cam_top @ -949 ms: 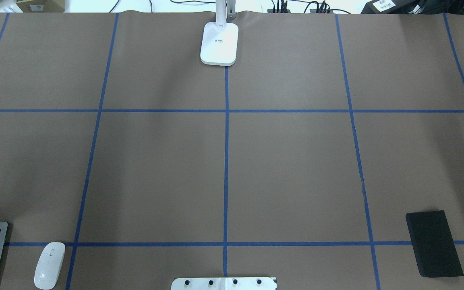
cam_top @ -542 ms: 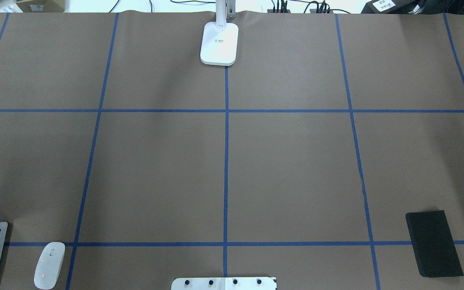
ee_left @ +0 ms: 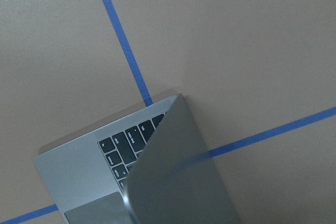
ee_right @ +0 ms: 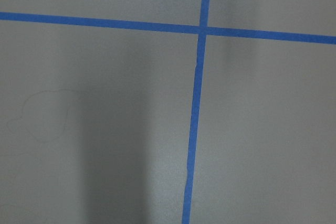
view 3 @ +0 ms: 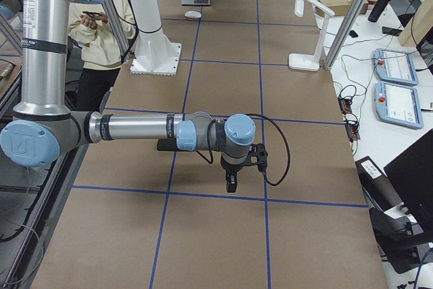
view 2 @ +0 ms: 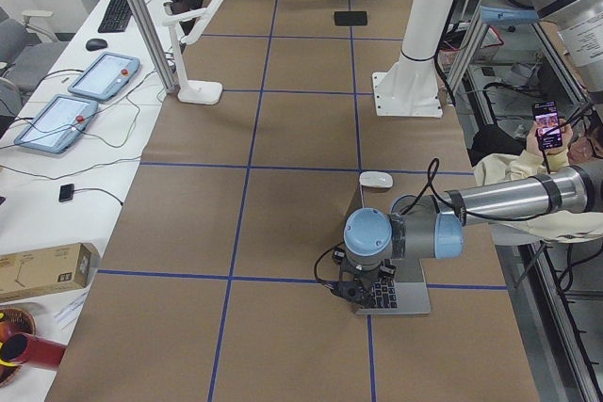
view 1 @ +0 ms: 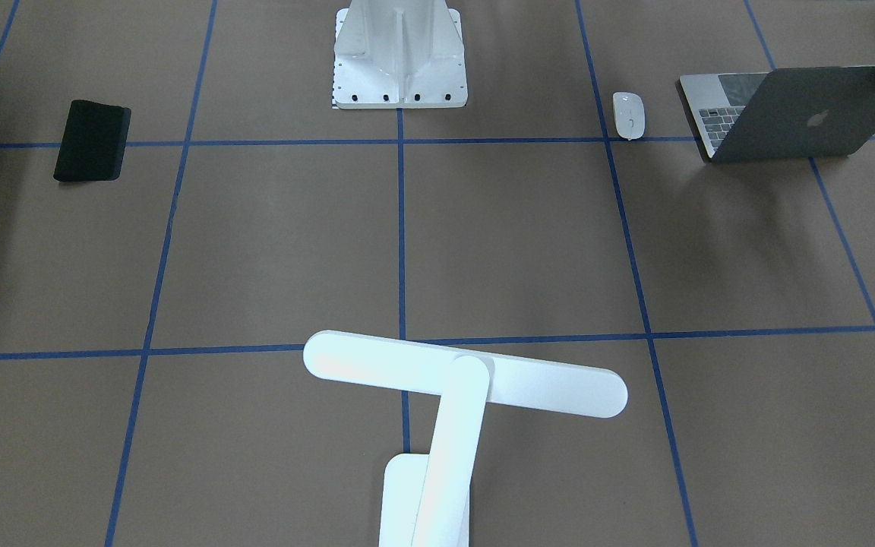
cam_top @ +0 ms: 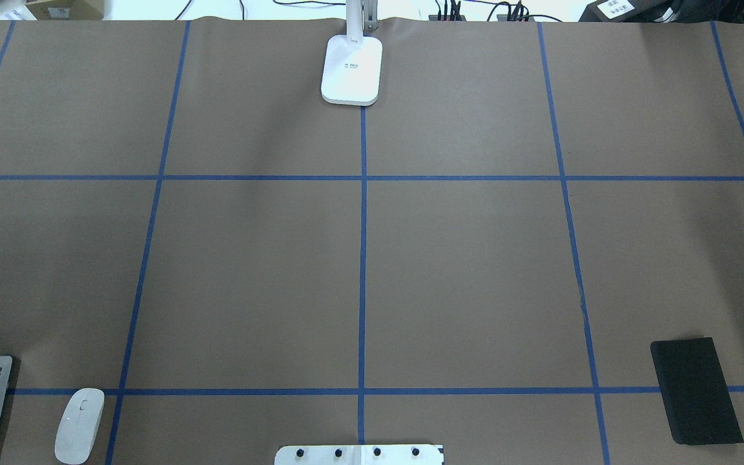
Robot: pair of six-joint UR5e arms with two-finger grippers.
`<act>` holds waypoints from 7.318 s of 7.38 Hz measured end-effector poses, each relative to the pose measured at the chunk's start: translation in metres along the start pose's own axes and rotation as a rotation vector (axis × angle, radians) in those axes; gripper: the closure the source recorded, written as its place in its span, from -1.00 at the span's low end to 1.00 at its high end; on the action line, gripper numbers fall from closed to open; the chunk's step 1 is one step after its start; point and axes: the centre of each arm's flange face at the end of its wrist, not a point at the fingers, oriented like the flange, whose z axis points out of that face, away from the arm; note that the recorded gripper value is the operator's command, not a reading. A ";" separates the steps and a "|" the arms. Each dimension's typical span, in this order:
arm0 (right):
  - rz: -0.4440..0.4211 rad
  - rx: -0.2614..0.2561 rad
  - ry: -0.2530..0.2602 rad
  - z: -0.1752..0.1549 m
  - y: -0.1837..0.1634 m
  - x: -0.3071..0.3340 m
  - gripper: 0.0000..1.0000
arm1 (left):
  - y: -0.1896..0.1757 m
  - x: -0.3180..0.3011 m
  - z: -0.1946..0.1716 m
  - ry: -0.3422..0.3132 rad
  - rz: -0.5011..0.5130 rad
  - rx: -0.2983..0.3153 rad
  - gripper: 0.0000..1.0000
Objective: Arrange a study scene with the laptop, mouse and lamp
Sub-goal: 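Grasp the open silver laptop by its screen edge with the left gripper, then drag the laptop with the left gripper toward the white lamp, then release the laptop and lift the left gripper away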
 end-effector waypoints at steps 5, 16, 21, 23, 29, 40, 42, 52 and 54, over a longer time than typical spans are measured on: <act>-0.003 0.005 -0.006 -0.002 0.000 -0.002 -1.00 | 0.005 0.045 -0.008 0.055 -0.002 -0.088 1.00; 0.074 -0.025 -0.032 -0.012 0.048 0.002 -1.00 | 0.147 0.376 -0.147 0.167 0.026 -0.228 1.00; 0.067 -0.019 -0.026 -0.015 0.046 0.000 -1.00 | 0.256 0.440 -0.113 0.090 -0.066 -0.367 1.00; 0.067 -0.020 -0.032 -0.015 0.046 0.000 -1.00 | 0.279 0.472 -0.102 0.079 -0.087 -0.386 1.00; 0.076 -0.027 -0.034 -0.012 0.049 0.002 -1.00 | 0.358 0.553 -0.083 0.061 -0.055 -0.363 1.00; 0.079 -0.030 -0.035 -0.011 0.050 0.003 -1.00 | 0.441 0.598 -0.014 0.279 -0.143 -0.332 1.00; 0.082 -0.033 -0.036 -0.010 0.050 0.004 -1.00 | 0.444 0.604 -0.013 0.356 -0.157 -0.344 1.00; 0.095 -0.045 -0.038 -0.013 0.048 0.001 -1.00 | 0.264 0.508 -0.058 0.425 0.310 -0.339 -1.00; 0.099 -0.051 -0.046 -0.011 0.047 0.000 -1.00 | 0.201 0.483 -0.099 0.463 0.460 -0.311 -1.00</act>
